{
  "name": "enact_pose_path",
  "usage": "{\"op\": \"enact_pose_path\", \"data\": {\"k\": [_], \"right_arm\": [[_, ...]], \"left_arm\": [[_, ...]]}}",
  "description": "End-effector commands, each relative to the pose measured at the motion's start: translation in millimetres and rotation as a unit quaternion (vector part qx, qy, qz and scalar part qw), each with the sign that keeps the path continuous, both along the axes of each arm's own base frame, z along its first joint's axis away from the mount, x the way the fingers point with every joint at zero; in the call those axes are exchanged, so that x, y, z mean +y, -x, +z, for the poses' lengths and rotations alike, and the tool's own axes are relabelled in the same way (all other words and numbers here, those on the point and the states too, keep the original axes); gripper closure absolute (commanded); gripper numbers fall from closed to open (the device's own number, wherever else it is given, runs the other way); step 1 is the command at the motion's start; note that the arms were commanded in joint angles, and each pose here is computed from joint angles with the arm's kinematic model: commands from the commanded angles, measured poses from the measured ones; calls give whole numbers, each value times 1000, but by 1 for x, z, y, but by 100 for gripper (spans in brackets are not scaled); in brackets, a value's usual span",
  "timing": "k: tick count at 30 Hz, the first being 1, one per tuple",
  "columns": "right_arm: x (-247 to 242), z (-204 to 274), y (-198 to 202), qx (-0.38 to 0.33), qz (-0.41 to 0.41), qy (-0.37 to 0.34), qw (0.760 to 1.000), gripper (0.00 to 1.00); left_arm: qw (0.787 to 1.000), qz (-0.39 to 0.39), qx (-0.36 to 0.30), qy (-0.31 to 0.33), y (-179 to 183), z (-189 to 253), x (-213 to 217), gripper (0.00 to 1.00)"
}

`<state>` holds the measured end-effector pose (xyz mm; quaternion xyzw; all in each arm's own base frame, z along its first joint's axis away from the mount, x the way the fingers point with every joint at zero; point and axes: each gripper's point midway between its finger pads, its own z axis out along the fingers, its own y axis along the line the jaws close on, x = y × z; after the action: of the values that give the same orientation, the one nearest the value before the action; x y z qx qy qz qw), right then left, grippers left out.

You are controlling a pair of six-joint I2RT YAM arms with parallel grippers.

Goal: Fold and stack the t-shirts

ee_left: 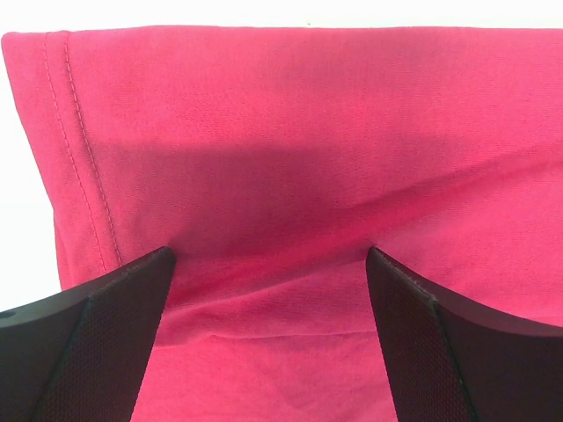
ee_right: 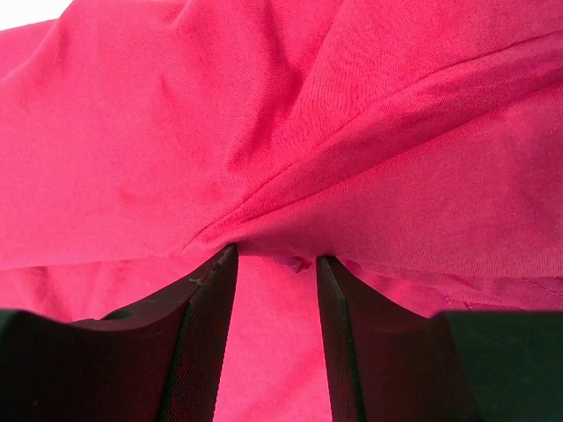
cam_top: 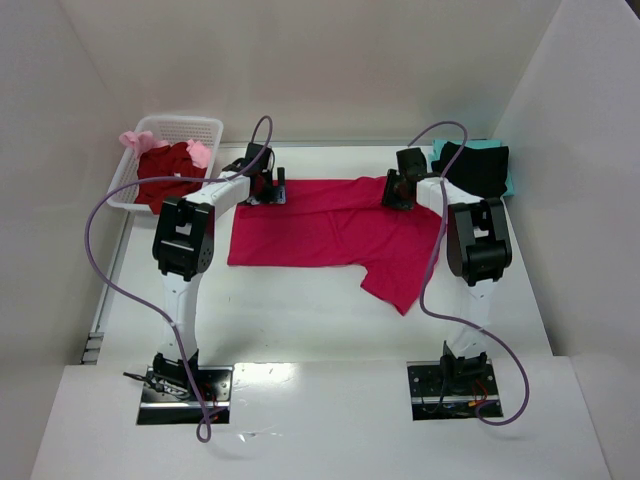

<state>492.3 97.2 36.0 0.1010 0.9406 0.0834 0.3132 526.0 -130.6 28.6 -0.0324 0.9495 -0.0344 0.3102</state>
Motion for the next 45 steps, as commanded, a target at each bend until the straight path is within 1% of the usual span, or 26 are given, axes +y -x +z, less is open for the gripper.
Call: {"op": "enact_pose_path", "data": {"k": [1, 3, 5, 12, 17, 25, 29, 31, 38, 40, 43, 45], "right_arm": [[4, -9, -4, -3, 7, 9, 1000, 53], [4, -7, -5, -3, 7, 9, 1000, 53], [5, -7, -8, -3, 7, 8, 1000, 56], [4, -15, -5, 10, 7, 11, 1000, 56], [9, 2, -5, -5, 15, 11, 1000, 56], [6, 8, -1, -11, 12, 14, 1000, 56], [11, 5, 6, -8, 11, 34, 999, 56], [3, 5, 5, -12, 3, 54, 998, 56], [1, -1, 5, -2, 9, 106, 994, 56], [-3, -1, 5, -4, 3, 114, 994, 57], [-7, 0, 4, -5, -1, 126, 992, 62], [-9, 3, 1, -10, -5, 130, 991, 62]], "left_arm": [[1000, -4, -7, -2, -9, 0, 1, 3], [1000, -6, -6, 2, -9, 0, -1, 3], [1000, -7, -6, 2, -9, 0, -1, 3], [1000, -10, -6, -1, -9, 0, 0, 2], [1000, -13, -5, 3, -8, 0, -2, 2], [1000, -13, -10, 4, -11, 3, -2, 2], [1000, -13, -10, 4, -11, 3, -2, 2], [1000, -13, -6, 3, -9, 2, -2, 2], [1000, -13, -5, 3, -9, 2, -2, 2], [1000, -13, -5, 3, -9, 2, -2, 2], [1000, -13, -1, 2, -8, -3, -2, 2], [1000, -13, -1, 2, -8, -3, -2, 2]]}}
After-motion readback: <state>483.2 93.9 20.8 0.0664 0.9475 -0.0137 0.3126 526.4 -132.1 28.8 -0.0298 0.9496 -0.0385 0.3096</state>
